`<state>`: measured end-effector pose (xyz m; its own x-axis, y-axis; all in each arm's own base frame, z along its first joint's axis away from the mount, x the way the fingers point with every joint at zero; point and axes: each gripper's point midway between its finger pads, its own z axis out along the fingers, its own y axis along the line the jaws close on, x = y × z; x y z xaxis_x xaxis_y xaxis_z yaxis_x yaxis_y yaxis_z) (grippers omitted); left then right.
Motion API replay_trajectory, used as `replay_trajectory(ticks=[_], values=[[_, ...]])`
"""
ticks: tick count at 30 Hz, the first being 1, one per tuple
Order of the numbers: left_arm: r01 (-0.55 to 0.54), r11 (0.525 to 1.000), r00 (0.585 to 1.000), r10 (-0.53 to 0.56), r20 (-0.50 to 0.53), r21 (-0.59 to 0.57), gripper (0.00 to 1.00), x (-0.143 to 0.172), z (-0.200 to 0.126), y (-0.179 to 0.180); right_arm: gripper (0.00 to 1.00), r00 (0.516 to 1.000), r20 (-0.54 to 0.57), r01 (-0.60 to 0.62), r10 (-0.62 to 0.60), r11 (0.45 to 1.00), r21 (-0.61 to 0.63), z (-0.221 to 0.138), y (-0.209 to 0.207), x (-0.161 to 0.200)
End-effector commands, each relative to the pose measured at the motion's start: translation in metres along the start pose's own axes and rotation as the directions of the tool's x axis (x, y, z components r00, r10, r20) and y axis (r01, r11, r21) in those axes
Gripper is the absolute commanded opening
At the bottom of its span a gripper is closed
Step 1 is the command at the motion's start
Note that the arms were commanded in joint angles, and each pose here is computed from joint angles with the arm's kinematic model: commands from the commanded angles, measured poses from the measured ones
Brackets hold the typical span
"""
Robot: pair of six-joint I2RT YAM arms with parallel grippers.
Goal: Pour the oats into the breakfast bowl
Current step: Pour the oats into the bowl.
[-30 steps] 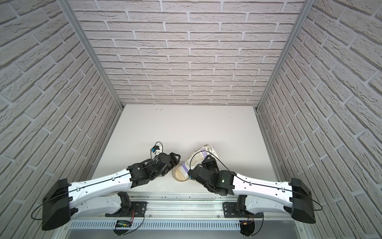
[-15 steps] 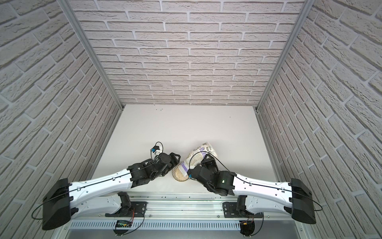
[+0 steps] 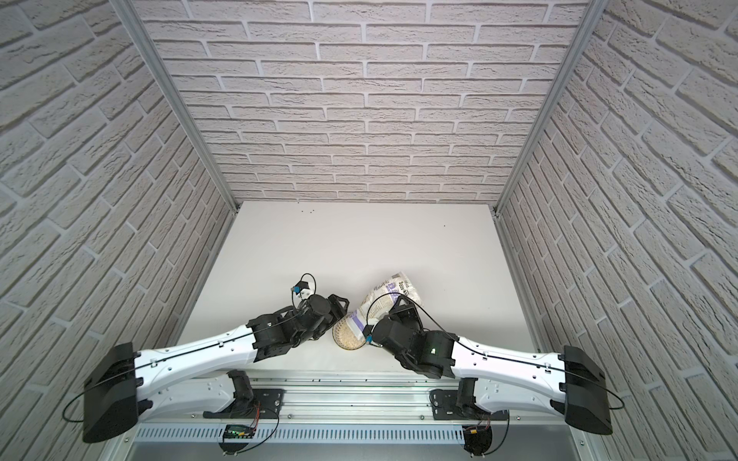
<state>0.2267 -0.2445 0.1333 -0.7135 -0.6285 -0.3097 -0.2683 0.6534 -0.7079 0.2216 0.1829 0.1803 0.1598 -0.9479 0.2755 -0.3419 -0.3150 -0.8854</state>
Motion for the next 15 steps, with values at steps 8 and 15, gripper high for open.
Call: replay_trajectory(ticks=[8, 15], values=[[-0.001, 0.999, 1.0, 0.0, 0.021, 0.033, 0.78, -0.005, -0.004, -0.013, 0.04, 0.982, -0.089, -0.153, 0.169, 0.975, 0.164, -0.008, -0.047, 0.024], [-0.001, 1.0, 1.0, 0.0, 0.023, 0.03, 0.78, -0.006, -0.004, -0.012, 0.04, 0.968, -0.029, -0.242, 0.251, 0.954, 0.175, -0.015, -0.061, 0.023]])
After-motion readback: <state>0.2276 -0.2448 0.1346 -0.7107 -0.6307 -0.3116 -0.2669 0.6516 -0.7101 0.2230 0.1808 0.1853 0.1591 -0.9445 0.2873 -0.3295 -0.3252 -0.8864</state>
